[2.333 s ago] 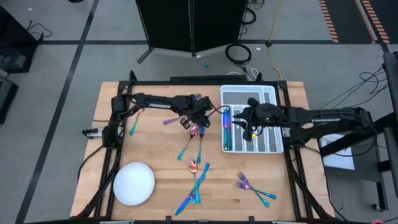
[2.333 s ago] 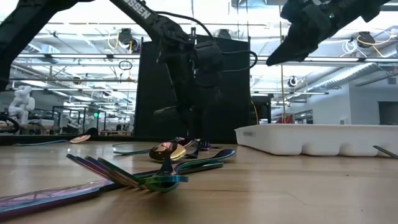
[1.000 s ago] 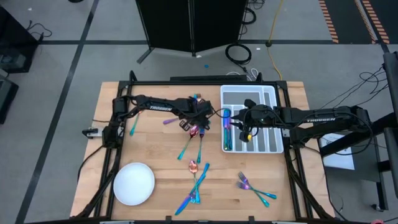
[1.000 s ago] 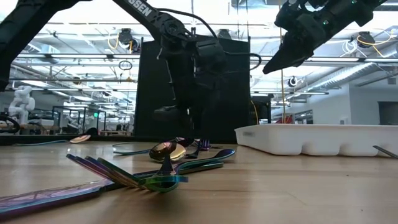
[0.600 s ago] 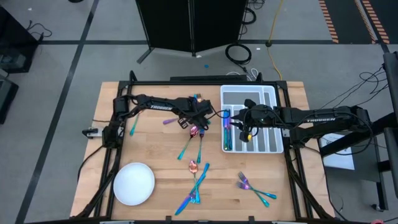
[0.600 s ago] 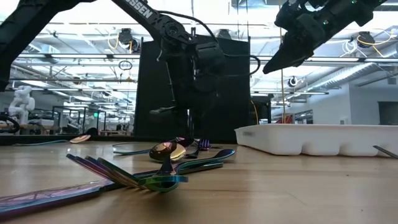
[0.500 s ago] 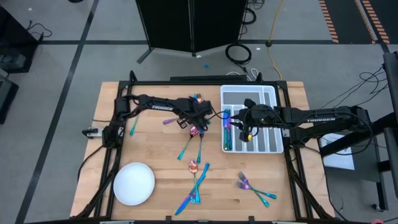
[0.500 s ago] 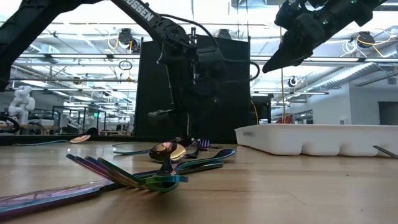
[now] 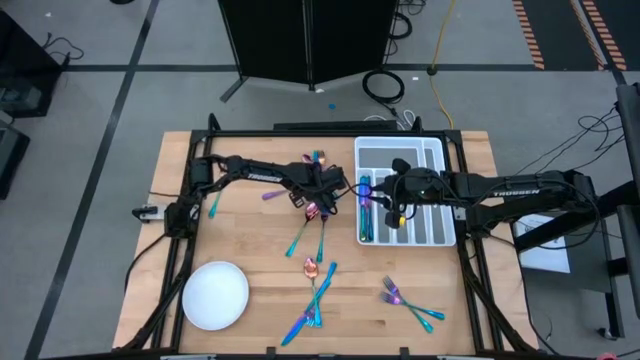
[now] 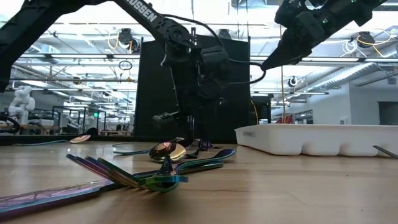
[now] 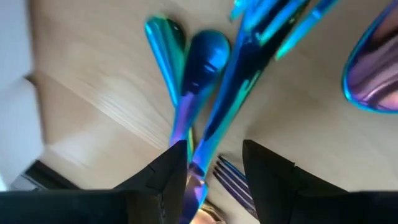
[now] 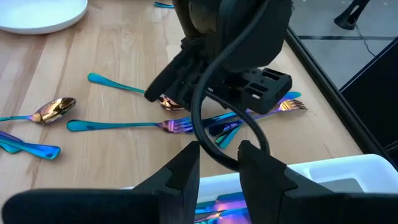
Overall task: Sort silverware
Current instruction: Put the blue knife into the utensil organizer
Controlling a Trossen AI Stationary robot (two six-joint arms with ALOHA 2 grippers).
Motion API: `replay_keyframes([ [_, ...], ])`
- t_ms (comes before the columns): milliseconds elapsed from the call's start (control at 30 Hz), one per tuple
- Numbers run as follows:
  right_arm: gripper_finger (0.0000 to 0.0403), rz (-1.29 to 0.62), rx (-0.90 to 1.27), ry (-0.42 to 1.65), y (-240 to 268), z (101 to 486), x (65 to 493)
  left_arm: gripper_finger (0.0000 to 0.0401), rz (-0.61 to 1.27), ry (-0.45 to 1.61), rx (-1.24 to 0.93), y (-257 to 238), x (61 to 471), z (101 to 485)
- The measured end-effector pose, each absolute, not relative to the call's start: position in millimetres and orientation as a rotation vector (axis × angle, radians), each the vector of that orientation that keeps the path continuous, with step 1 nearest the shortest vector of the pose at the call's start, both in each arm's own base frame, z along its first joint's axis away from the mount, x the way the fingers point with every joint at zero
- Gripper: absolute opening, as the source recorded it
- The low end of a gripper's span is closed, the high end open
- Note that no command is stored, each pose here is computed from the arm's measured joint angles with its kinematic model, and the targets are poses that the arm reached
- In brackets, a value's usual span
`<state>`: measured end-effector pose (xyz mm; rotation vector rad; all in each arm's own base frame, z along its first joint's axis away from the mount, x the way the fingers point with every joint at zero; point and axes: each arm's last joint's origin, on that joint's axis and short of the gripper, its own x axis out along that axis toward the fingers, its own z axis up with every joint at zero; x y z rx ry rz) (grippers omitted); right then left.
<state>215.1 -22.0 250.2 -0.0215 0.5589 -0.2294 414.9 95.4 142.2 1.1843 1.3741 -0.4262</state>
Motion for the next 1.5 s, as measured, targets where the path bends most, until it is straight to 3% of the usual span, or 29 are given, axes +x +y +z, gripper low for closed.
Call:
replay_keyframes([
  [1200,0.0095,-0.231,-0.006,0.553,-22.0,250.5,215.3,0.0135,-0.578,1.403,1.246,97.1,416.0,131.2],
  [1500,0.0095,-0.229,-0.013,0.552,-22.0,250.7,215.4,0.0075,-0.575,1.42,1.232,97.1,417.1,135.3],
])
